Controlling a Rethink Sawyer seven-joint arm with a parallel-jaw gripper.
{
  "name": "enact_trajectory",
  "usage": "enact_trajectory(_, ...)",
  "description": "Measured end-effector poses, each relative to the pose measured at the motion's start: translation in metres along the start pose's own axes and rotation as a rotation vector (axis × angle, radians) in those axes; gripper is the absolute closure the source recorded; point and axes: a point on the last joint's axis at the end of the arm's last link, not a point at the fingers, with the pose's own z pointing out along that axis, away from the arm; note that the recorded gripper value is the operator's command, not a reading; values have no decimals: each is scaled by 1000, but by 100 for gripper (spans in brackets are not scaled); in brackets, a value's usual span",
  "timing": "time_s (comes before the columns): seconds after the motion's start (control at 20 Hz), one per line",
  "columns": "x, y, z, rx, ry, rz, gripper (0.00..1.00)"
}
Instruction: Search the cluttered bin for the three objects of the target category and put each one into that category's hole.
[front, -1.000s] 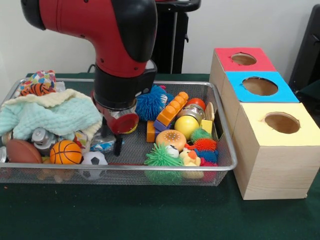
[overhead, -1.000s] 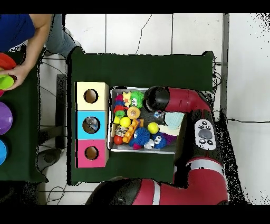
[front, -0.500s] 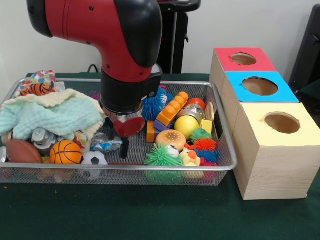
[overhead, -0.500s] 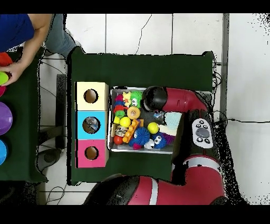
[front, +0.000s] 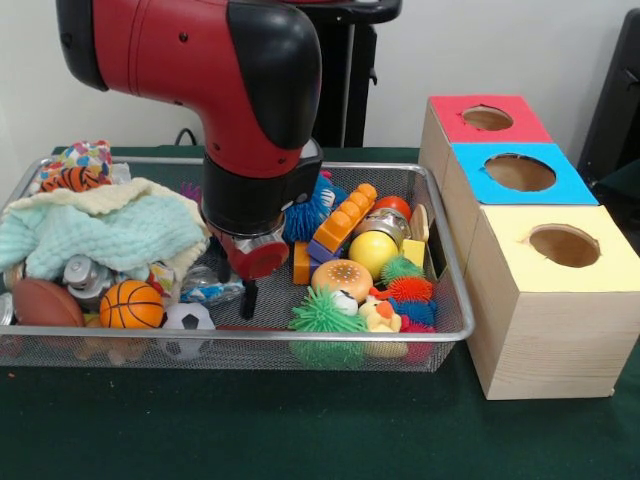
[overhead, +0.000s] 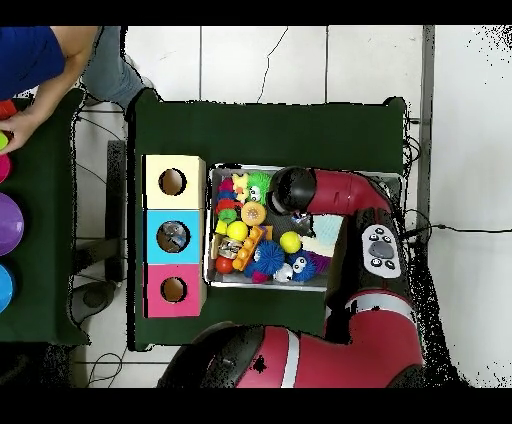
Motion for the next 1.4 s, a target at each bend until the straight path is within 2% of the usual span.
enact_trajectory(1.4, 3, -12, 19, 35, 11, 1, 0)
